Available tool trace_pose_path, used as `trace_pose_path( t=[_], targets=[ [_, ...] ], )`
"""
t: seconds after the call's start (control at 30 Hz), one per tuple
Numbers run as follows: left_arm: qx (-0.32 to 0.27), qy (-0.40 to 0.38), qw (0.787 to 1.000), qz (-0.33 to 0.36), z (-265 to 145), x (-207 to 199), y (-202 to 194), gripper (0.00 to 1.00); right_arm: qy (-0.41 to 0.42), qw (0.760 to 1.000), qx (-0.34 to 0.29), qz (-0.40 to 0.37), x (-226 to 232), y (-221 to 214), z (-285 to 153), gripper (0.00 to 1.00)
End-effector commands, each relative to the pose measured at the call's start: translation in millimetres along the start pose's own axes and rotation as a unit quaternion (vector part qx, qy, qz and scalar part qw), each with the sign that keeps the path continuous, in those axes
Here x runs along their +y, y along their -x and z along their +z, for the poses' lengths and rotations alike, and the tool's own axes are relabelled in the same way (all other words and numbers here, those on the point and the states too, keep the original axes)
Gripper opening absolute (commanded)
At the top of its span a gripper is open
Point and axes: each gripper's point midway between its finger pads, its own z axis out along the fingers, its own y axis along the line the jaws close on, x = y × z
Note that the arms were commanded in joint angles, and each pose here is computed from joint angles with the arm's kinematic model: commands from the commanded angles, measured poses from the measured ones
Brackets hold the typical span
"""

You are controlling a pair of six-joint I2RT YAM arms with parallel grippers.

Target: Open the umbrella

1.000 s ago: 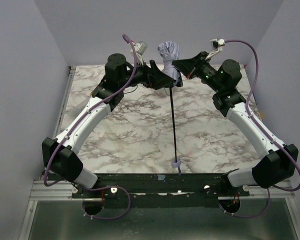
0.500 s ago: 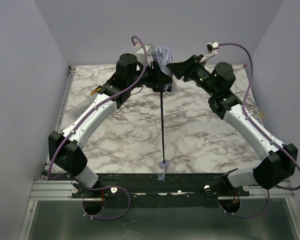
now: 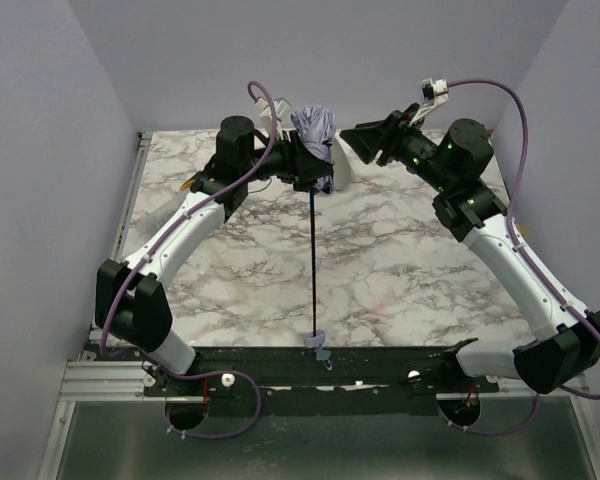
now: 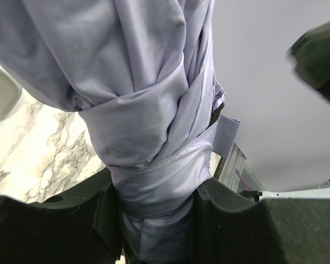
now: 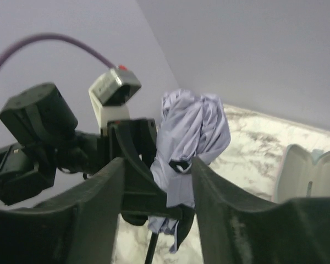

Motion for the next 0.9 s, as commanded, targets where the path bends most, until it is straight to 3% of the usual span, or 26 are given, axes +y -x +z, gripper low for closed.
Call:
trace_pose_path(
  t=[0.0, 0.5, 0.57, 0.87],
  targets=[
    [-0.046, -0.046, 0.996, 0.067, -15.5, -43.3, 31.5, 0.00, 0.048, 0.993, 0.105, -0.002, 5.8, -59.1, -15.9, 0.48],
    [-0.047, -0.045, 0.992, 0.112, -15.4, -57.3, 25.9, 0.00, 0.071, 0.993, 0.091, -0.010, 12.8, -49.5, -0.5, 0.50],
    [-0.047, -0.046, 0.992, 0.111, -14.9, -58.4, 24.8, 0.00, 0.050, 0.995, 0.089, -0.011, 4.8, -48.9, 2.9, 0.45],
    [-0.044, -0.062, 0.991, 0.115, -20.8, -62.2, 21.1, 0.00, 0.019, 0.996, 0.088, -0.025, -4.5, -49.6, -5.5, 0.01]
  ],
)
